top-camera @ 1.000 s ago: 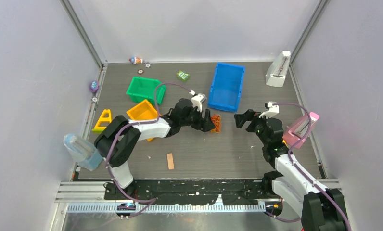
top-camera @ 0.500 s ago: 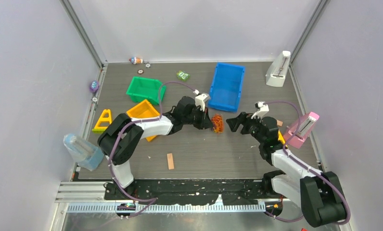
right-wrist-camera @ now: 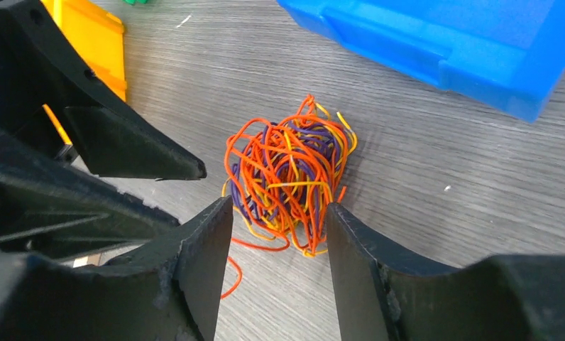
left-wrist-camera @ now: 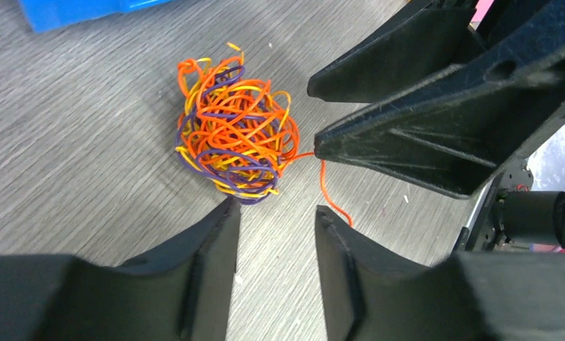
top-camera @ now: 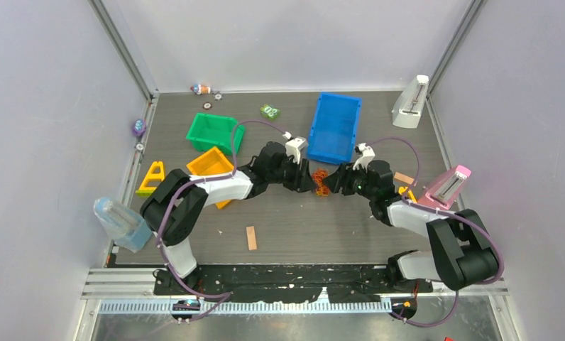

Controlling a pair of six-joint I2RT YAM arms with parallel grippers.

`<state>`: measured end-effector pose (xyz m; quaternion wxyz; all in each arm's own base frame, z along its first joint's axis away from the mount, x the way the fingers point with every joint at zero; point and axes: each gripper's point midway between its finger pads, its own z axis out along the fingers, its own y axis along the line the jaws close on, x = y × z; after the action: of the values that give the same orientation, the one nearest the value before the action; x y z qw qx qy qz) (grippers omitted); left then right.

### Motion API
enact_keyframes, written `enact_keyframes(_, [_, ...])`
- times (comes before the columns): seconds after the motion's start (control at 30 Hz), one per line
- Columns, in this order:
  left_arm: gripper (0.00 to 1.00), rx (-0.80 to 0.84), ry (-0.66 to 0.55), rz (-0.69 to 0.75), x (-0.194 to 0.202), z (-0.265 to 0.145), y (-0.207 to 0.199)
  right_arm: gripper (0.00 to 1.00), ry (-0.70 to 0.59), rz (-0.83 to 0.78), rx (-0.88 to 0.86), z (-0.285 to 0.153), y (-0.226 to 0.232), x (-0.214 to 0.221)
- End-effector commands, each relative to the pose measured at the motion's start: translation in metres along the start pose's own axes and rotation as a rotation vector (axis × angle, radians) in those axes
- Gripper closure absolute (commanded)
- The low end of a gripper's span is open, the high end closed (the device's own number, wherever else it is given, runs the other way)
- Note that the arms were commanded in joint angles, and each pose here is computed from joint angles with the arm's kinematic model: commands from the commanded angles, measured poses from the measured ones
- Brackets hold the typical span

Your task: Untangle the cables

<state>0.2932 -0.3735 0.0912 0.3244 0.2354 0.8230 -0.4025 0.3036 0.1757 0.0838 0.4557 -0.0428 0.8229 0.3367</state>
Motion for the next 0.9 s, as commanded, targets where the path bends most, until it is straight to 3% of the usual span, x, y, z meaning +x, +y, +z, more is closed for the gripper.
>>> enact_keyframes(0.0, [0.52,-0.056,-0.008,-0.028,-0.013,-0.002,0.009,0.46,0.015,-0.015,0.049,0.017,-0.006,-0.011])
enact_keyframes(0.17, [0.47,-0.034,-0.014,-0.103,-0.013,-0.003,0.018,0.56,0.085,0.022,0.052,0.031,-0.009,0.001])
enact_keyframes(0.33, [0.45,-0.025,-0.001,-0.121,-0.013,-0.002,0.022,0.87,0.103,0.004,-0.054,0.039,0.016,0.005])
enact_keyframes(0.4, [0.44,-0.033,0.011,-0.116,-0.011,-0.001,0.024,0.93,0.093,-0.023,-0.105,0.039,0.031,0.004])
enact_keyframes(0.67, [0.40,-0.087,0.095,-0.150,0.002,0.009,0.038,0.95,0.044,-0.068,-0.140,0.030,0.047,-0.003])
enact_keyframes(0.73, [0.41,-0.099,0.122,-0.164,0.006,0.013,0.041,0.91,0.042,-0.068,-0.129,0.030,0.045,-0.003])
enact_keyframes(0.8, [0.43,-0.112,0.147,-0.173,0.009,0.018,0.045,0.65,0.038,-0.064,-0.096,0.030,0.040,-0.004])
enact_keyframes(0.83, [0.44,-0.120,0.157,-0.177,0.010,0.019,0.047,0.46,0.026,-0.062,-0.069,0.030,0.036,-0.007])
enact_keyframes(0.87, [0.46,-0.130,0.173,-0.183,0.013,0.019,0.049,0.39,0.021,-0.063,-0.051,0.028,0.034,-0.009])
